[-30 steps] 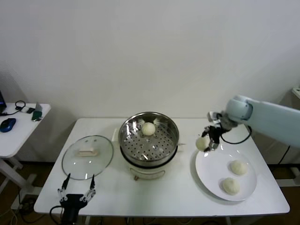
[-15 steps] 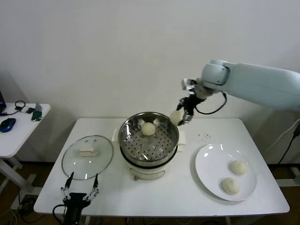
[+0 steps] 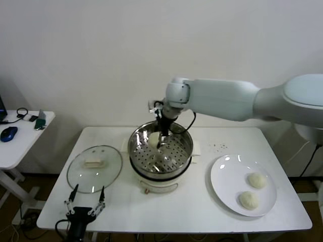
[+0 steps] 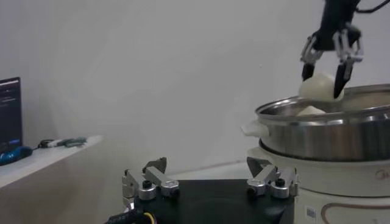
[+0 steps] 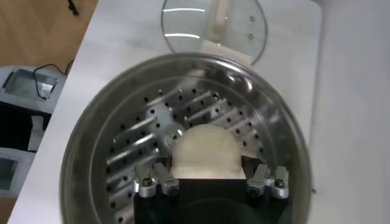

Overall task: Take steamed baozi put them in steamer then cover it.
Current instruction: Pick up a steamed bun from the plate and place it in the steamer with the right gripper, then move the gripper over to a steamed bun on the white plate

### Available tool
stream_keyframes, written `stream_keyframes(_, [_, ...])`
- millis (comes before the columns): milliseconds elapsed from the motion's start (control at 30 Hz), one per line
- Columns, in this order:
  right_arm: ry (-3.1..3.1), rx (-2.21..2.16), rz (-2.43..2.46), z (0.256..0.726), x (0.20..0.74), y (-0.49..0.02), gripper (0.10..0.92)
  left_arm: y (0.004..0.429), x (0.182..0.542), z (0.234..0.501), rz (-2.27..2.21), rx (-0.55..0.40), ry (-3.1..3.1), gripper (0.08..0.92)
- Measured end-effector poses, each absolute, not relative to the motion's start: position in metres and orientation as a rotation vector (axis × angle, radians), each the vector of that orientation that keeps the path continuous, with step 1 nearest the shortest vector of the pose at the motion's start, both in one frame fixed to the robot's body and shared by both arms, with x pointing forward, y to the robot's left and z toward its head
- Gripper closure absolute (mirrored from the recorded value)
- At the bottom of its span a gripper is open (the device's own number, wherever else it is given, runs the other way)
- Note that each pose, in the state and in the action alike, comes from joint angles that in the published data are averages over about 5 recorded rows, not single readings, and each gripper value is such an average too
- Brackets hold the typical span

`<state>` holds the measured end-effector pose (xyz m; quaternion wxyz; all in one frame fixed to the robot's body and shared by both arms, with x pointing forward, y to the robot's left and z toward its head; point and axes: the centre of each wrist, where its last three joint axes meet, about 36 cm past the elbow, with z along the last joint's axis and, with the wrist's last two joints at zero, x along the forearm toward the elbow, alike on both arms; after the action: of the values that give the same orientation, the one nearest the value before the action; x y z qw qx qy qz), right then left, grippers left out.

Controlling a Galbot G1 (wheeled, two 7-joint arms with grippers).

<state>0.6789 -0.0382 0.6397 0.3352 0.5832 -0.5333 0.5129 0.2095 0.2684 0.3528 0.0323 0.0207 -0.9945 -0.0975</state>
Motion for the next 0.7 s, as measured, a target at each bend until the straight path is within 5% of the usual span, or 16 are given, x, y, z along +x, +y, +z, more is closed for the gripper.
stream_keyframes(400, [-1.314, 1.551, 1.35, 0.595, 0.676, -0.003, 0.282, 0.271, 0.212, 0.35, -0.295, 0.073, -3.059, 0.177])
stream_keyframes(700, [-1.303, 1.544, 1.355, 0.585, 0.675, 0.006, 0.201, 0.27, 0.214, 0.351, -0.294, 0.074, -3.061, 0.177])
